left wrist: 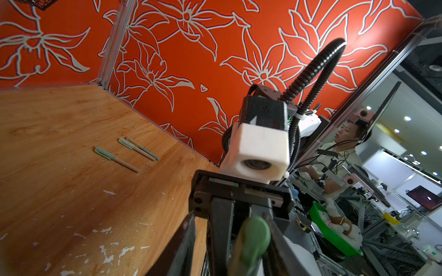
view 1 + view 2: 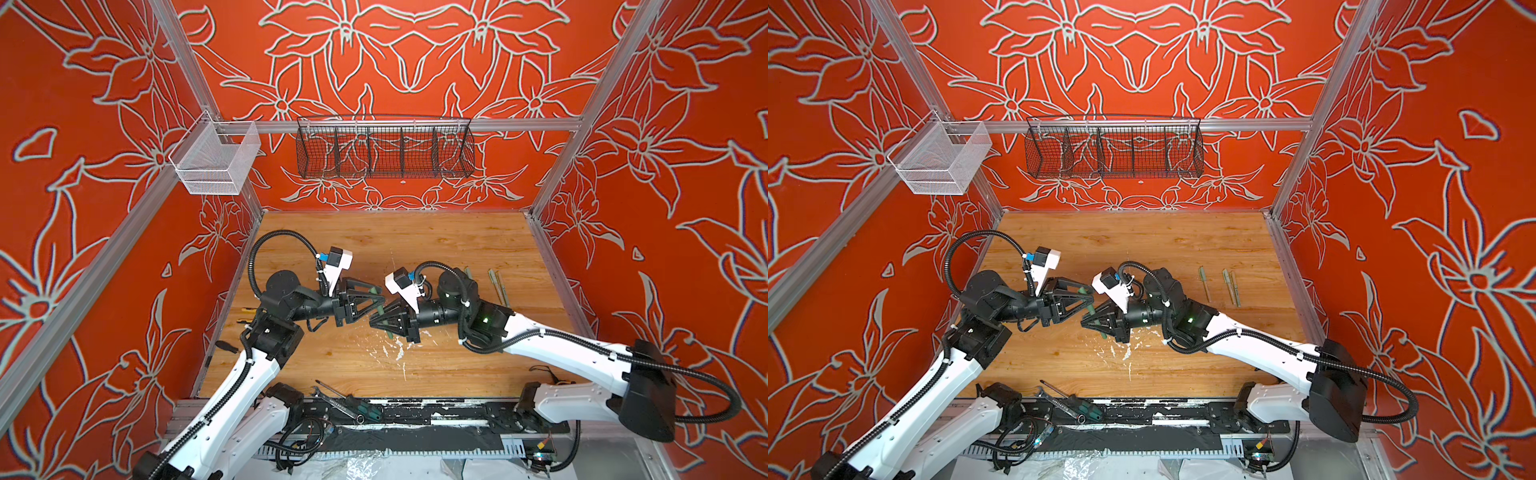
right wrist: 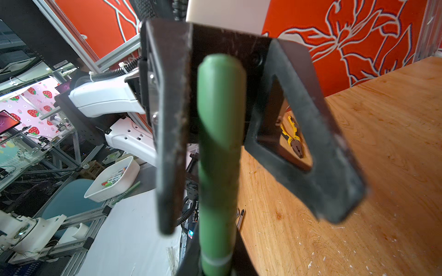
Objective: Insert the pens into the pen caps
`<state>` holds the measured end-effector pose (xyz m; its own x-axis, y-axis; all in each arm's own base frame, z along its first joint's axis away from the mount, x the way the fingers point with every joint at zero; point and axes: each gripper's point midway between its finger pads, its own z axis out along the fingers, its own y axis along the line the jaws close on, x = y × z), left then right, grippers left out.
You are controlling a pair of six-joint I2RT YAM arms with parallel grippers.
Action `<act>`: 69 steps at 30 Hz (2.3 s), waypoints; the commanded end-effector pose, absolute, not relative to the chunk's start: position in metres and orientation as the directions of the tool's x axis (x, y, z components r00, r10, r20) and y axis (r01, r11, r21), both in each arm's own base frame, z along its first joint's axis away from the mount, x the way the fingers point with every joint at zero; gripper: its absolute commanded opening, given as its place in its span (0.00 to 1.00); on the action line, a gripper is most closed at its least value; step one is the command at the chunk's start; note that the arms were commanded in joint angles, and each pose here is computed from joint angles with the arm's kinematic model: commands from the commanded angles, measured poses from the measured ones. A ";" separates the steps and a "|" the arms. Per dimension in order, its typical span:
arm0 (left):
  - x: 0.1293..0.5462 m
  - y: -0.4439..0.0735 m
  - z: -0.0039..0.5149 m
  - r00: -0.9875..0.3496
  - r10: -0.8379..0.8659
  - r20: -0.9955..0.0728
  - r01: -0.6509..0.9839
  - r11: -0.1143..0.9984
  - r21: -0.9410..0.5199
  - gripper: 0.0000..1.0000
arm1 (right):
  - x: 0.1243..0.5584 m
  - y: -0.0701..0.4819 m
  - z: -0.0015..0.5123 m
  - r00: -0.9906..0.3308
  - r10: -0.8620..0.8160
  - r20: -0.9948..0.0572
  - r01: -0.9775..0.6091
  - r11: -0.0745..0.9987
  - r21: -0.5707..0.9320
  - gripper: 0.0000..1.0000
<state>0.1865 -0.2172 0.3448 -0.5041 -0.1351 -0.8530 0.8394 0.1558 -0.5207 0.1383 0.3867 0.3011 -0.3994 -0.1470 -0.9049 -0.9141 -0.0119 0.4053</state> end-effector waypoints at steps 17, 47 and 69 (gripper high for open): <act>0.166 -0.215 0.346 -0.464 -0.084 -0.882 0.875 0.109 -0.471 0.00 | 0.154 0.381 0.364 -0.258 0.041 -0.965 -0.964 0.057 0.261 0.00; 0.154 -0.227 0.327 -0.524 -0.034 -0.851 0.848 0.079 -0.525 0.00 | 0.171 0.394 0.463 -0.002 0.171 -0.985 -0.996 0.092 0.018 0.00; 0.147 -0.239 0.316 -0.560 0.005 -0.829 0.828 0.051 -0.559 0.00 | 0.156 0.371 0.542 0.179 0.293 -0.939 -0.981 0.126 -0.147 0.00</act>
<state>0.1822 -0.2112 0.4030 -0.2249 -0.2665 -0.9372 0.9260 0.2409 -0.2907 0.1600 0.3970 0.3716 -0.1883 -0.1688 -0.9675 -0.9816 0.0633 0.1800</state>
